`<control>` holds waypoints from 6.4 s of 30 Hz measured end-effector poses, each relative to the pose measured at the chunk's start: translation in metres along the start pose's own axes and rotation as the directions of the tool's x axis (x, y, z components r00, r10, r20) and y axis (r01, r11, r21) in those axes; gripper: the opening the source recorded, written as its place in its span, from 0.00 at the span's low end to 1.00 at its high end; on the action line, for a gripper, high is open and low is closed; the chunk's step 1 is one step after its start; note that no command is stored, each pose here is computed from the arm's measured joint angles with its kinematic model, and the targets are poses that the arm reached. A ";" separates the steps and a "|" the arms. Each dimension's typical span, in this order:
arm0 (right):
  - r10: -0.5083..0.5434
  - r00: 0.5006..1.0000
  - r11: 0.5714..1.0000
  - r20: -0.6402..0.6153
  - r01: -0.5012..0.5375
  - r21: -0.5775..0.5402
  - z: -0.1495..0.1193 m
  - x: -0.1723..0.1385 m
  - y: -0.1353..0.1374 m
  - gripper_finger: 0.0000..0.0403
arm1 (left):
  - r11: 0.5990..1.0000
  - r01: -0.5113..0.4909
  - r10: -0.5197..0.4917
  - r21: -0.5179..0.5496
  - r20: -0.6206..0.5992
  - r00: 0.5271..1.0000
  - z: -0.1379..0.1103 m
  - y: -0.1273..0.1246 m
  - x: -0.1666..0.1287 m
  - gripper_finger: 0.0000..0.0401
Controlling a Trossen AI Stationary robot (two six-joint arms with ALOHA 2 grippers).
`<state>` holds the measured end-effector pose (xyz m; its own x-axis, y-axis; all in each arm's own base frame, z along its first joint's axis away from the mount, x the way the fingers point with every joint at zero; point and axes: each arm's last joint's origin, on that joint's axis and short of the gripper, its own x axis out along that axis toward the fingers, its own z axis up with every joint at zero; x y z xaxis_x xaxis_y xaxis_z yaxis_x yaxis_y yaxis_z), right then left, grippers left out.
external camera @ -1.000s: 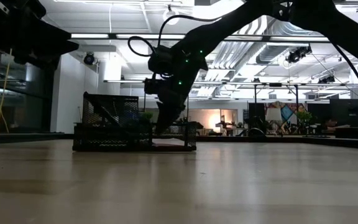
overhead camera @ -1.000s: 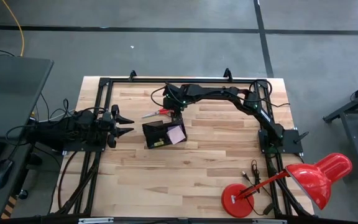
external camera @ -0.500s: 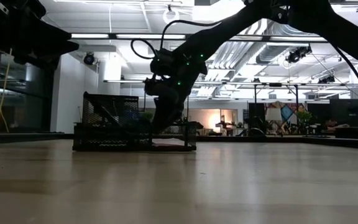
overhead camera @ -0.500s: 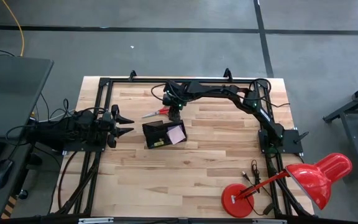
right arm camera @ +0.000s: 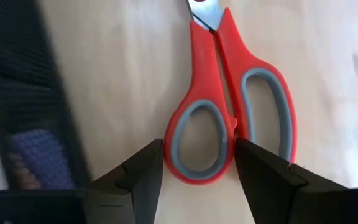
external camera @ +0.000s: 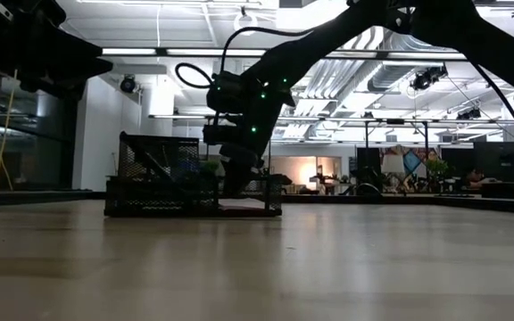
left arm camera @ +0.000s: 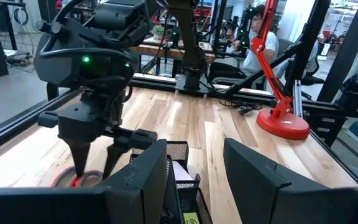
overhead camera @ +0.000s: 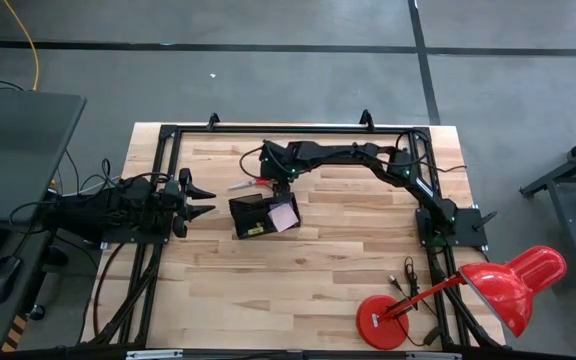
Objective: Pick and place office supplies into organizer
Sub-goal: Put the red scissors into the black desk organizer
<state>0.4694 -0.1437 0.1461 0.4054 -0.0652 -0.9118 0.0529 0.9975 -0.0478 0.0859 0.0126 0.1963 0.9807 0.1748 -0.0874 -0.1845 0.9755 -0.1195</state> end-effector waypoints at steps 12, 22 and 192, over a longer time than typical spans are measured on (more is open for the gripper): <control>-0.007 1.000 1.000 -0.016 0.008 0.023 -0.003 0.000 -0.006 0.43 | 1.000 0.000 0.000 0.000 -0.001 1.000 0.000 0.000 0.000 0.36; -0.002 1.000 0.999 -0.031 0.003 0.047 -0.004 0.002 -0.002 0.18 | 1.000 0.000 0.000 -0.011 -0.002 1.000 0.000 0.000 0.000 0.36; 0.041 0.937 0.785 -0.348 0.186 0.591 -0.043 -0.015 -0.051 0.02 | 0.998 -0.020 0.014 -0.051 -0.115 0.993 -0.011 0.001 -0.001 0.36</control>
<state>0.4209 -0.1927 0.1447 0.0644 -0.0105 -0.9979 0.6565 0.7536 0.0344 0.0843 0.0124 0.1851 0.9640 0.1723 -0.2023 -0.2076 0.9636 -0.1683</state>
